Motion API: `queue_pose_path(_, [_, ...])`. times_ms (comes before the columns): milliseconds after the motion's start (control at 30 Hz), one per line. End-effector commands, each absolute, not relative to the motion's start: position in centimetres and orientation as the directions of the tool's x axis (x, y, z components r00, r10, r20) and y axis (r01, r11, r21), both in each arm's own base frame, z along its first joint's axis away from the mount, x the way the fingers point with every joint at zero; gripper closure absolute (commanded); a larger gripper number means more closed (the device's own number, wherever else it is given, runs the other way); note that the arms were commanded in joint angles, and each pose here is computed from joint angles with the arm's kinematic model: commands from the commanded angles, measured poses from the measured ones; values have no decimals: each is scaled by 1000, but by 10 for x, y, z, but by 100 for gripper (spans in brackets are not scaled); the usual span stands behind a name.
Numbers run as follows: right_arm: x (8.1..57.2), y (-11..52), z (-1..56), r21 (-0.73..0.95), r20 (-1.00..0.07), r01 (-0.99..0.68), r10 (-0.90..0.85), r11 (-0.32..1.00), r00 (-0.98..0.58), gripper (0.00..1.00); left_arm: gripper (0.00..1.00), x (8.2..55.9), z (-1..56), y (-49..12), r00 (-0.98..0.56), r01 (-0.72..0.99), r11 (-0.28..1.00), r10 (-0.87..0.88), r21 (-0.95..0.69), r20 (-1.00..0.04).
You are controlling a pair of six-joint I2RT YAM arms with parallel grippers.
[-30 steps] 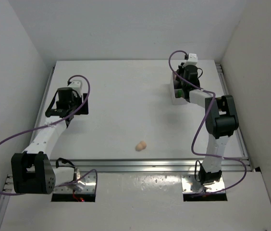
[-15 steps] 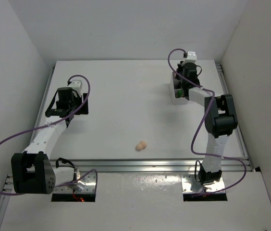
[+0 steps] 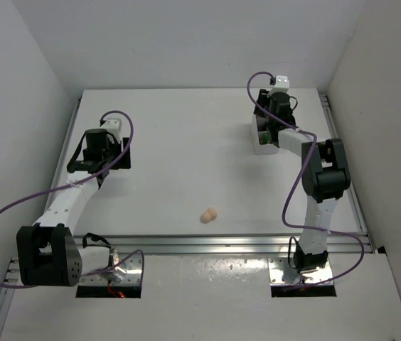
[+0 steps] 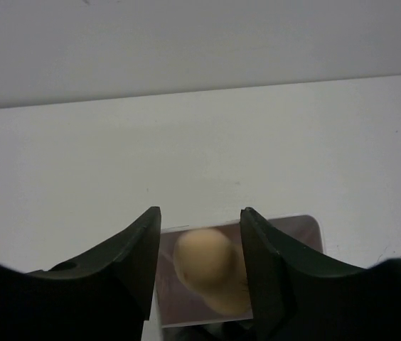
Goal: Organize the makeup
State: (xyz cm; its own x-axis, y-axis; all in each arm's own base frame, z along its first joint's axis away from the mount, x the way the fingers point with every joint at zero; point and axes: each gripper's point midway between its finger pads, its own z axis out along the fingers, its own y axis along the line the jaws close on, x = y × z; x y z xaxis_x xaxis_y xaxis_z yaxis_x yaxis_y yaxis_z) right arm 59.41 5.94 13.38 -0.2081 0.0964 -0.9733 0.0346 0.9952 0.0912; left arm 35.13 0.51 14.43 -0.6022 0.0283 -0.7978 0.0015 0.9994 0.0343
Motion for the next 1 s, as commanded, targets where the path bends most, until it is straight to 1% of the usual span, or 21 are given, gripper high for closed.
queue_pose_path(0, [590,72,153,106,-979,-22,100,994,-180,48,26,359,165,8,-543,-3,999,32,40,-839])
queue_pose_path(67, [588,72,162,109,-981,-29,103,994,-165,43,26,359,168,8,-535,-3,999,32,40,-844])
queue_pose_path(233, [586,74,177,109,-983,-49,100,993,-151,38,26,358,169,7,-527,4,999,33,36,-849])
queue_pose_path(300, [584,80,192,115,-985,-78,104,990,-135,38,26,358,172,7,-520,4,999,33,36,-854])
queue_pose_path(333, [579,97,199,104,-984,-141,82,984,-156,37,26,358,172,7,-520,4,999,33,36,-854])
queue_pose_path(367, [575,102,210,94,-985,-162,68,982,-156,37,26,358,172,7,-520,4,999,33,36,-854])
queue_pose_path(400, [565,109,201,88,-972,-172,46,981,-232,35,26,357,175,7,-512,4,999,33,36,-859])
queue_pose_path(467, [542,145,211,66,-948,-251,-18,966,-318,31,26,356,176,7,-504,8,999,42,44,-863])
queue_pose_path(500, [516,164,189,83,-894,-272,-49,959,-445,29,26,356,176,7,-504,8,999,42,44,-863])
queue_pose_path(533, [502,174,184,100,-866,-282,-56,954,-497,29,26,356,179,7,-496,2,999,32,35,-868])
queue_pose_path(567, [461,185,160,135,-762,-258,-66,957,-644,28,26,355,181,7,-484,2,999,32,35,-875])
queue_pose_path(600, [444,193,160,150,-736,-235,-50,960,-675,28,26,356,182,6,-476,-4,1000,21,26,-879])
queue_pose_path(633, [424,208,162,250,-688,-136,77,959,-721,27,26,354,183,6,-470,-4,1000,21,26,-882])
queue_pose_path(667, [388,227,134,243,-624,-134,49,961,-780,27,26,351,178,6,-481,-8,1000,12,18,-877])
queue_pose_path(700, [374,223,140,240,-622,-87,84,967,-779,23,26,352,186,6,-456,-8,1000,12,18,-890])
queue_pose_path(733, [363,229,134,255,-607,-67,106,965,-787,22,26,350,187,6,-446,-9,1000,12,18,-895])
queue_pose_path(767, [336,245,109,287,-559,20,185,958,-809,21,26,347,183,9,-450,-25,999,12,26,-893])
queue_pose_path(800, [329,248,111,298,-562,37,207,954,-801,21,26,347,185,7,-438,-25,999,18,33,-899])
queue_pose_path(833, [317,247,102,298,-530,103,255,949,-809,18,26,343,187,4,-423,-30,998,30,47,-906])
queue_pose_path(867, [308,249,99,291,-523,156,293,944,-800,16,26,340,187,0,-418,-11,998,49,59,-907])
queue_pose_path(967, [281,255,86,250,-471,226,323,941,-821,15,24,332,190,-7,-380,7,997,73,76,-922])
